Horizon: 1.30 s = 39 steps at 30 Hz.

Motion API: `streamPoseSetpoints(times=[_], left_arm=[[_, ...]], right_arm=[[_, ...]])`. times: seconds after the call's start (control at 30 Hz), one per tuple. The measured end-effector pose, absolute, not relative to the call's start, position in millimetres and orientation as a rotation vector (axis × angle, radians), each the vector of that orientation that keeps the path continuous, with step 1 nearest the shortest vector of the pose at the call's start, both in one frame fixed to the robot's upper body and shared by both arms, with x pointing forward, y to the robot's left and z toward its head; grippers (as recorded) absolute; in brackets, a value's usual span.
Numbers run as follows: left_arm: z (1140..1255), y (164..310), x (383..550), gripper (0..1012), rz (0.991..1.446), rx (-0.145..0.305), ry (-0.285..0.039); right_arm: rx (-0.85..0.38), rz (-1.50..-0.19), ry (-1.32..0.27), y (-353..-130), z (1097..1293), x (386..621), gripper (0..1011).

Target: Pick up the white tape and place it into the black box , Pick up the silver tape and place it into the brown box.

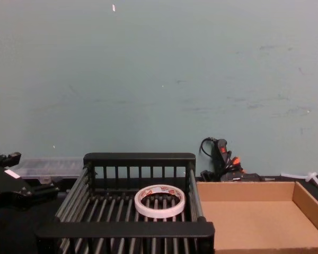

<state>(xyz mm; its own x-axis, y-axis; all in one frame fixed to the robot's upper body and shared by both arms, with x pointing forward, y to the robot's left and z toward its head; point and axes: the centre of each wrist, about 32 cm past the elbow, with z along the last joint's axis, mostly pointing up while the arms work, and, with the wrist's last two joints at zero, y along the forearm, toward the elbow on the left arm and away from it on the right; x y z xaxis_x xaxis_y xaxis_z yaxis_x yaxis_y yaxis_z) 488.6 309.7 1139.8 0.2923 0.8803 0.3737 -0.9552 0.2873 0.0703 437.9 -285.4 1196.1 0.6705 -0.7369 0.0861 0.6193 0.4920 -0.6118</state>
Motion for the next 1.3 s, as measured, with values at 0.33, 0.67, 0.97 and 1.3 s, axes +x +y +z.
streamPoseSetpoints(times=[0.33, 0.67, 0.97, 1.3], left_arm=[[1139.8, 309.7, 488.6, 1001, 1.248, 0.304, -0.285], [1139.8, 309.7, 488.6, 1001, 1.248, 0.305, -0.285], [1139.8, 309.7, 488.6, 1001, 1.248, 0.304, -0.285], [1139.8, 309.7, 488.6, 1001, 1.248, 0.304, -0.285]], right_arm=[[-0.662, -0.831, 0.207, -283.7, 1191.6, 443.9, 1002], [-0.674, -0.83, 0.214, -283.3, 1189.0, 445.2, 1003], [-0.685, -0.828, 0.208, -282.2, 1188.4, 445.4, 1002], [-0.682, -0.829, 0.209, -282.6, 1188.9, 445.4, 952]])
